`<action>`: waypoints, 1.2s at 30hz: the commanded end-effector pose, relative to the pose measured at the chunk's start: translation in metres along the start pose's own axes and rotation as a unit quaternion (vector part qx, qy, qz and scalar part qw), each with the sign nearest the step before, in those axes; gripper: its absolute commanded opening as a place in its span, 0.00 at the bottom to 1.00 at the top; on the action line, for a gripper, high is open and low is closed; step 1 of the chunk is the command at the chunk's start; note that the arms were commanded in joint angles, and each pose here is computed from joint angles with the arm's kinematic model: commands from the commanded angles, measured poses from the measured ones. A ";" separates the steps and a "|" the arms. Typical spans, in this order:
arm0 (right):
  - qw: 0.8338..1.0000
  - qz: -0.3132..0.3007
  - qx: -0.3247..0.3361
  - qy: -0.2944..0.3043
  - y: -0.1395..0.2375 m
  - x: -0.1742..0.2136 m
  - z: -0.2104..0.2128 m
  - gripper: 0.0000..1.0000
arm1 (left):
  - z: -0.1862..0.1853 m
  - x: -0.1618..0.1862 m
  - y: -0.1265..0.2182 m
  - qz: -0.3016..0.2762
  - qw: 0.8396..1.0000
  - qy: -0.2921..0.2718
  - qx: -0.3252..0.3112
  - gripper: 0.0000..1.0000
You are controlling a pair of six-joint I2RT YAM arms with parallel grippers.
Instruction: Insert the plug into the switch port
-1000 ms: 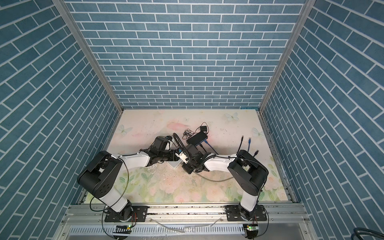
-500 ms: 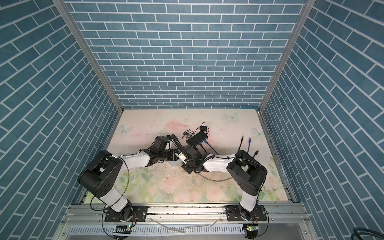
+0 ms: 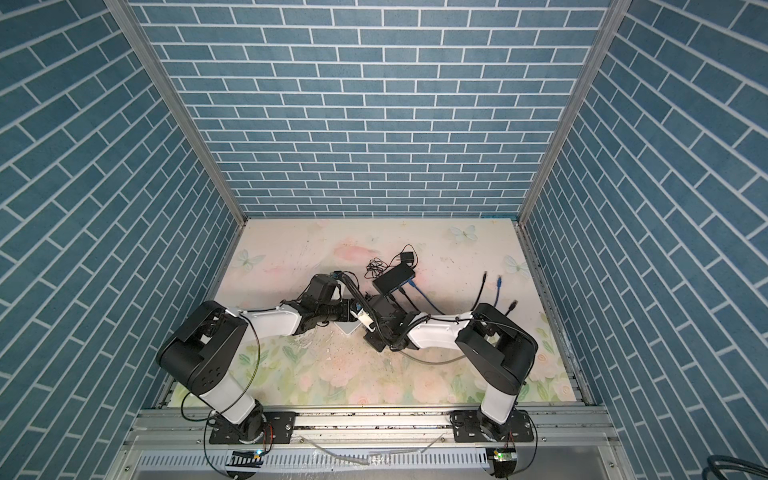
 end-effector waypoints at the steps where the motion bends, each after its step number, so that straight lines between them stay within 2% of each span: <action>1: 1.000 0.016 0.010 0.022 0.004 0.019 -0.002 0.00 | 0.000 0.065 -0.009 0.101 0.994 0.036 0.010 0.73; 9: 0.999 -0.022 0.035 0.007 0.006 -0.001 -0.010 0.00 | 0.000 0.067 -0.007 0.082 0.995 0.053 0.015 0.73; 36: 0.998 -0.048 0.021 -0.017 -0.004 -0.032 -0.015 0.00 | -0.005 0.085 -0.012 0.074 0.993 0.080 0.045 0.73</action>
Point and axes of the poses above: each gripper's point midway between its finger pads, its own y axis back along the fingers, its own z axis along the line the jaws close on, x = y × z, the point moved 1 cm from there along y, back along the fingers, and after that the axes turned 13 degrees about -y, right-handed, at the moved point
